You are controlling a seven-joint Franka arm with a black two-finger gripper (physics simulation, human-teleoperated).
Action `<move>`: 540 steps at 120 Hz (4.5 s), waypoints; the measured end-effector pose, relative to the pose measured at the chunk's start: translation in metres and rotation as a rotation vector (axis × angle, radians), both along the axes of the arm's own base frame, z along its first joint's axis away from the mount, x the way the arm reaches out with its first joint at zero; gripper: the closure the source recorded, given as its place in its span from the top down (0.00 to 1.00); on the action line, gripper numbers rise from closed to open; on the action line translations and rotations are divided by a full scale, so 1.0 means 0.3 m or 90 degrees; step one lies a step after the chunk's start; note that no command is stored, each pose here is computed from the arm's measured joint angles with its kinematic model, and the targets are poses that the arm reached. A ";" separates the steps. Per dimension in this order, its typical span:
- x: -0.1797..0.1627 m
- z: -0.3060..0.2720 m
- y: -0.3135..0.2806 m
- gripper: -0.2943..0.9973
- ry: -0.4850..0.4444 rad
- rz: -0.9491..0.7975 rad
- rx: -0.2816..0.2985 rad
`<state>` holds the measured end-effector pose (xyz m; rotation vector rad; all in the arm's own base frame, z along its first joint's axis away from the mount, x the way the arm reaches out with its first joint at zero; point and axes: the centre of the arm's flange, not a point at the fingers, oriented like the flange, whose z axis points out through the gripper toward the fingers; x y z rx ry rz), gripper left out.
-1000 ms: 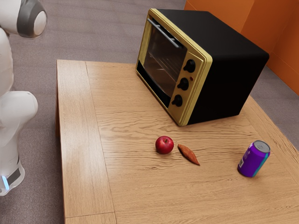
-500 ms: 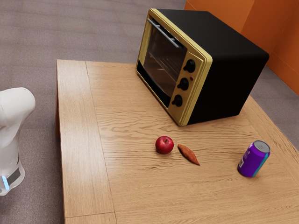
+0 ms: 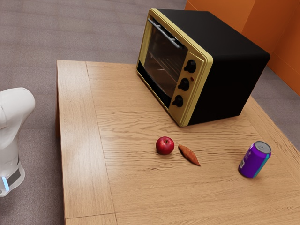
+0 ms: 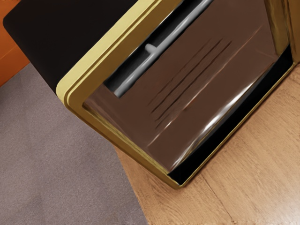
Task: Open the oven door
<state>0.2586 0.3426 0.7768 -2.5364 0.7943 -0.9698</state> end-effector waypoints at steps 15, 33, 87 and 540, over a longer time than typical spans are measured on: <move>0.039 -0.077 0.006 0.77 0.022 -0.042 0.047; 0.113 -0.129 0.006 0.77 0.020 -0.119 0.094; 0.208 -0.113 -0.007 0.77 -0.013 -0.332 0.188; 1.118 -0.284 -1.195 0.77 0.408 -0.316 0.088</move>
